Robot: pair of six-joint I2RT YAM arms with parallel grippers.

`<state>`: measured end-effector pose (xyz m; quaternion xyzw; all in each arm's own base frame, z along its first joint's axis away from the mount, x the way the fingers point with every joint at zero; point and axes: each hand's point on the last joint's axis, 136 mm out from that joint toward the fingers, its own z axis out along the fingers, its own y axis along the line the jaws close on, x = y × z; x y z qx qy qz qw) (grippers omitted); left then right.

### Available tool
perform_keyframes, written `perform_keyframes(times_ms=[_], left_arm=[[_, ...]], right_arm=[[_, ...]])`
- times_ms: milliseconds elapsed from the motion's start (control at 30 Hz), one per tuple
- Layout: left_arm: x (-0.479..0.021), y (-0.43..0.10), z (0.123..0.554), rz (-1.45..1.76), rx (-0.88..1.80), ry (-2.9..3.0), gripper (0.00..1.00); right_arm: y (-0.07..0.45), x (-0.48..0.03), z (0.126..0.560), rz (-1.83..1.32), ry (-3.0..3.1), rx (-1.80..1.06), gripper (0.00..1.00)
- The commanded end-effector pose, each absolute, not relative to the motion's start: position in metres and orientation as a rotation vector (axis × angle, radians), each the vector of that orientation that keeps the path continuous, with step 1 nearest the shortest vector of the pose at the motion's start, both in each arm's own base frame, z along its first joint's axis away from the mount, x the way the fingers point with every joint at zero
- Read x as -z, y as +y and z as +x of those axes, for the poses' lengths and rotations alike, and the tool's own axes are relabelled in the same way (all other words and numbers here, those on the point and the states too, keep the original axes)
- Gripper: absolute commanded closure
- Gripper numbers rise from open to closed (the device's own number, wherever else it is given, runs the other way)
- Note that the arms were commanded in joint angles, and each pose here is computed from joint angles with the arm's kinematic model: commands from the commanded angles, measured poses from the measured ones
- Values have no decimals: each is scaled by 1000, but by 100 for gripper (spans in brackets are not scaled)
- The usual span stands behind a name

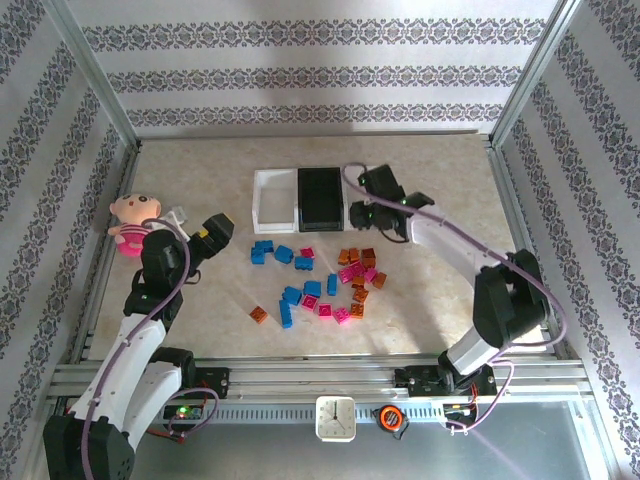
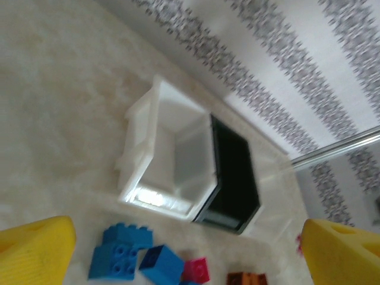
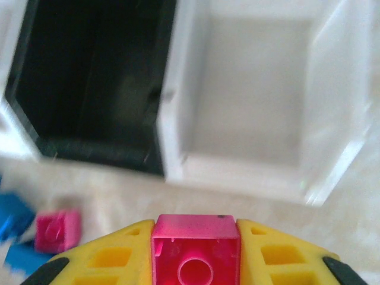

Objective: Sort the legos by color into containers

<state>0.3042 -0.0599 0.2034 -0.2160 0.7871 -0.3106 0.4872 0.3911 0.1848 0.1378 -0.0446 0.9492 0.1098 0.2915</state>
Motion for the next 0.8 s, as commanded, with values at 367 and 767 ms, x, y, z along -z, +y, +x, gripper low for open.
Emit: perform_keyframes(times_ms=[367, 767], left_arm=[[-127, -64, 276, -509, 570, 2244, 7], [-83, -107, 308, -222, 338, 2414, 17]], right_arm=[[175, -115, 475, 5, 2527, -201, 31], [163, -144, 396, 9, 2439, -380, 29]])
